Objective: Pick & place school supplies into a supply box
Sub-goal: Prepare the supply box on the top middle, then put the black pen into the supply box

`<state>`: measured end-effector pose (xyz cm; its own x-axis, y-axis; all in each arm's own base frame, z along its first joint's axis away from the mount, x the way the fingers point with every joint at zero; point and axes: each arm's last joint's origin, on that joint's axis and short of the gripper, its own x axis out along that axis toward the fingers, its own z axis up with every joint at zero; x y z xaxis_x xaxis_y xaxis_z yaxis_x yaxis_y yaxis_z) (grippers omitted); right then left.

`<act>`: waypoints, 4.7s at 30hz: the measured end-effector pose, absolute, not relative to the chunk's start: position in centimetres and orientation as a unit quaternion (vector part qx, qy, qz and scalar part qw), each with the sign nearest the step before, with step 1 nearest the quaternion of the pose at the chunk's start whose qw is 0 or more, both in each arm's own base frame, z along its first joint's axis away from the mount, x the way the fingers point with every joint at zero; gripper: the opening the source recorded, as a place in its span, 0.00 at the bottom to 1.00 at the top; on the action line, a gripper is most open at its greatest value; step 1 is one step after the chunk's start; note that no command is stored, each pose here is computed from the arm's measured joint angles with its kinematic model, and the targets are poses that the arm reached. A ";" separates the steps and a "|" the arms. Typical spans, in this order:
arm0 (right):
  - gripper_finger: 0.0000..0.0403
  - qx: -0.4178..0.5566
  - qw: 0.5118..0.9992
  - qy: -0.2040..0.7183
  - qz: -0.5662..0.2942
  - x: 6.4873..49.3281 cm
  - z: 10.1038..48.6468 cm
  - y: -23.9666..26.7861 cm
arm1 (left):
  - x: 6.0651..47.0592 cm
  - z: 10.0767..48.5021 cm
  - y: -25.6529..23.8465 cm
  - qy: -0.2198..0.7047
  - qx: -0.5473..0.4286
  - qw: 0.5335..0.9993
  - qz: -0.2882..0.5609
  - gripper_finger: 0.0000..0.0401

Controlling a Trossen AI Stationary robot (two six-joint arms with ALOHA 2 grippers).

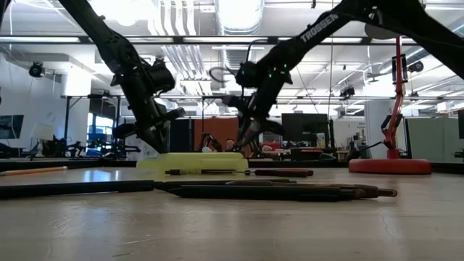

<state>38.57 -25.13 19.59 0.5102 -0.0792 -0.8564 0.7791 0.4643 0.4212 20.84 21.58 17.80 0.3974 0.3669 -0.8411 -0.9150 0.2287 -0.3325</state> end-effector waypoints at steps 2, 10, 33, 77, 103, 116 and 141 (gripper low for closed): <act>0.21 0.426 0.763 0.400 -0.276 38.7 20.3 -24.8 | 20.9 17.8 21.5 0.318 -0.430 0.717 0.446 0.06; 0.21 0.404 0.748 0.431 -0.304 38.5 19.6 -24.1 | 21.4 17.9 20.8 0.325 -0.425 0.724 0.436 0.06; 0.16 0.510 0.676 0.417 -0.329 37.6 14.1 -28.1 | 22.8 16.3 20.4 0.346 -0.418 0.720 0.433 0.06; 0.16 0.384 0.861 0.319 -0.095 45.9 29.9 -17.9 | 21.2 23.7 14.6 0.302 -0.402 0.757 0.418 0.06; 0.16 0.064 0.778 0.567 -0.262 40.0 30.3 -17.0 | 15.7 24.9 9.0 0.192 -0.459 0.760 0.418 0.06; 0.43 0.087 0.605 0.728 -0.309 31.9 23.8 -26.4 | 16.2 25.0 8.8 0.172 -0.464 0.775 0.392 0.06; 0.50 0.180 0.531 0.779 -0.280 23.2 15.1 -30.8 | 16.3 25.0 8.6 0.174 -0.466 0.776 0.388 0.06</act>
<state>23.16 -30.76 15.12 -0.3707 -0.0168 -0.9286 0.5789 0.7776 -0.2452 16.35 8.63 24.96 0.6381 0.4395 -0.6322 -0.7646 0.2650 -0.5875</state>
